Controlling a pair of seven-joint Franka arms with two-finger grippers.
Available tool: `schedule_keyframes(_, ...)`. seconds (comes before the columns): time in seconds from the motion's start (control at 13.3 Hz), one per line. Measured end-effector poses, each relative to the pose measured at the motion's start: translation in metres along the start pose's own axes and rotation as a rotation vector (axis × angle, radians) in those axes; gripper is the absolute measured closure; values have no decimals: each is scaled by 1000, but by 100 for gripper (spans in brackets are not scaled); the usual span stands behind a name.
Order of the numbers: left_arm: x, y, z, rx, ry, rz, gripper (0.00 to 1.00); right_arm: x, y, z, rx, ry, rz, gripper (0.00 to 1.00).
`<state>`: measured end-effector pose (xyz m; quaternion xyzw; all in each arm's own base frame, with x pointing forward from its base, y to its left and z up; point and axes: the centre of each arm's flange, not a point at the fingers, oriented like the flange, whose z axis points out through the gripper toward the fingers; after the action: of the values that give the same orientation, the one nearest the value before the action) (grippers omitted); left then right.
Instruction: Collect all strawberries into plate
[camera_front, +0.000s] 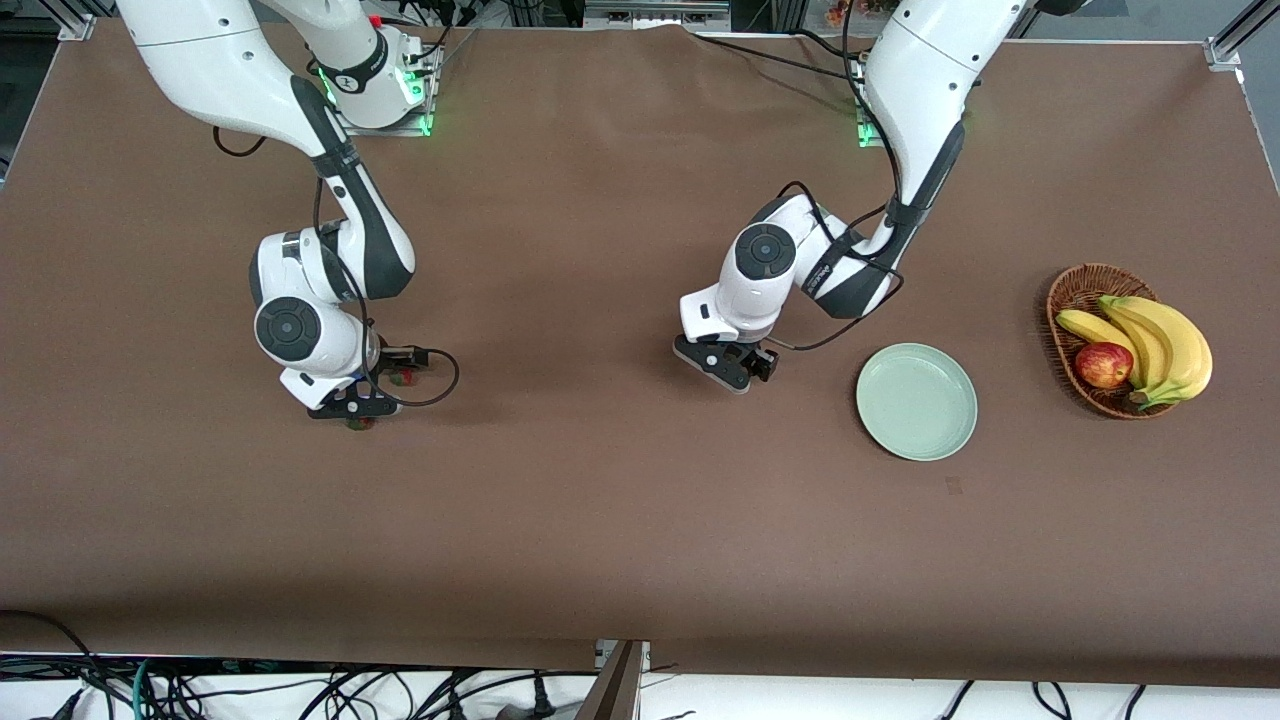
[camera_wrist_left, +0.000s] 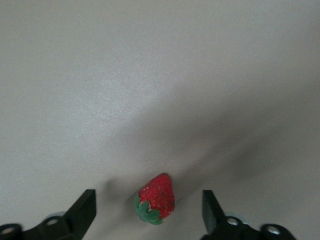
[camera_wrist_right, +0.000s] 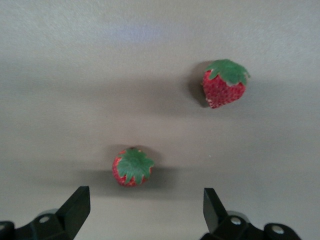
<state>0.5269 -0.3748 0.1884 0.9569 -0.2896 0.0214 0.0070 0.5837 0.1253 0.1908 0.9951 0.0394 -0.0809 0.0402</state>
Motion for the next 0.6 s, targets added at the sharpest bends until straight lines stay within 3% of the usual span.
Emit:
schedule_keyframes(0.3, -2, 2, 4, -1, -8, 6, 59, -7, 0, 13, 37, 8, 33, 3)
schedule_keyframes(0.38, -1, 2, 3, 0, -4, 15, 66, -8, 0, 13, 42, 8, 37, 4)
schedule_keyframes(0.53, 6, -7, -14, 8, 20, 66, 66, -7, 0, 13, 44, 12, 36, 30)
schedule_keyframes(0.6, 9, -21, -30, 21, 9, 97, 66, -7, 0, 13, 45, 16, 31, 30)
